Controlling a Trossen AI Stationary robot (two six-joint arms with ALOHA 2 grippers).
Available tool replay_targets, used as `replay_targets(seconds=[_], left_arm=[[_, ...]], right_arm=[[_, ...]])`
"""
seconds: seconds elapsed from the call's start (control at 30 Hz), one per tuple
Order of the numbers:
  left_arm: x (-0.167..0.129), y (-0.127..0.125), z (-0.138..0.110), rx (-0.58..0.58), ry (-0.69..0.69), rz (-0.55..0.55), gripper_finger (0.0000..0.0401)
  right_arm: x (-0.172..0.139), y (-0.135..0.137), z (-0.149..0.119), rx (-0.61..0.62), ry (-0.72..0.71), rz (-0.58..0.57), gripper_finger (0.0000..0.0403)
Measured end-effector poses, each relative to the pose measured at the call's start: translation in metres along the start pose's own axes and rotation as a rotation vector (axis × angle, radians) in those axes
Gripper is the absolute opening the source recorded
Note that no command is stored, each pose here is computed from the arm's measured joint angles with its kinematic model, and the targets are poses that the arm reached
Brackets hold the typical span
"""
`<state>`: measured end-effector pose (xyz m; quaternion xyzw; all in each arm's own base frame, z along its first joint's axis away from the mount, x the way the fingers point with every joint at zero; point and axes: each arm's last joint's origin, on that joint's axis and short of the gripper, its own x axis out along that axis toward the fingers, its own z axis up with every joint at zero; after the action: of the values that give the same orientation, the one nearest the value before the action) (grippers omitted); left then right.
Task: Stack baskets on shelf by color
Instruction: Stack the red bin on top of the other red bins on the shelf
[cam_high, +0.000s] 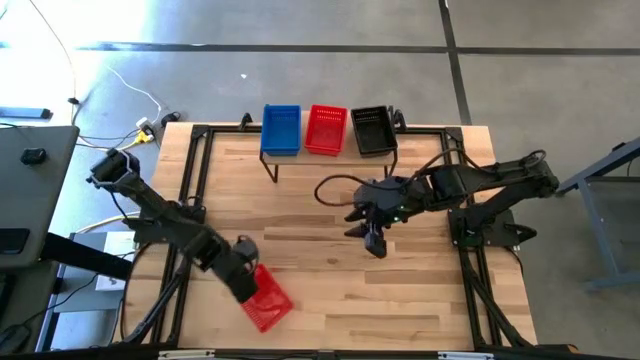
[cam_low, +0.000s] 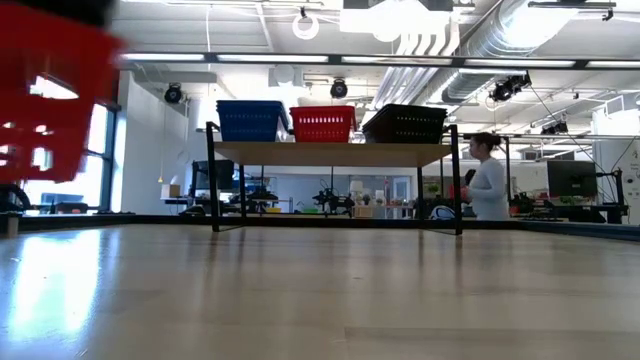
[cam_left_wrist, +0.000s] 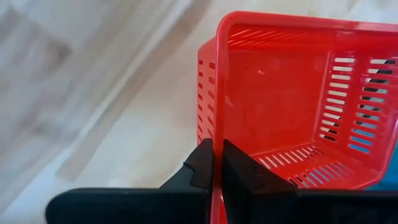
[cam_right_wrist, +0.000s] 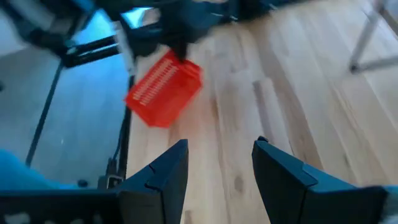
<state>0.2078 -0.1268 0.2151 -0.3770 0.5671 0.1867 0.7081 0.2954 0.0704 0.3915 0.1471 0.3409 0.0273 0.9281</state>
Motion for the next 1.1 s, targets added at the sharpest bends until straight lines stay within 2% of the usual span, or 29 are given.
replay_targets(seconds=[0.33,0.53,0.8,1.1], left_arm=[[-0.026,-0.001,0.069,-0.072,-0.053,-0.096,0.0002],[-0.041,0.006,0.100,-0.126,-0.070,-0.140,0.0002],[-0.049,0.022,0.126,-0.237,-0.034,-0.194,0.0001],[-0.053,0.038,0.144,-0.357,-0.029,-0.218,0.0001]], right_arm=[[0.009,0.007,-0.001,-0.367,0.019,0.083,0.0161],[0.018,0.011,-0.003,-0.554,0.023,0.166,0.0161],[0.041,0.012,-0.004,-0.736,0.036,0.184,0.0161],[0.073,0.012,-0.012,-0.853,0.100,0.231,0.0161]])
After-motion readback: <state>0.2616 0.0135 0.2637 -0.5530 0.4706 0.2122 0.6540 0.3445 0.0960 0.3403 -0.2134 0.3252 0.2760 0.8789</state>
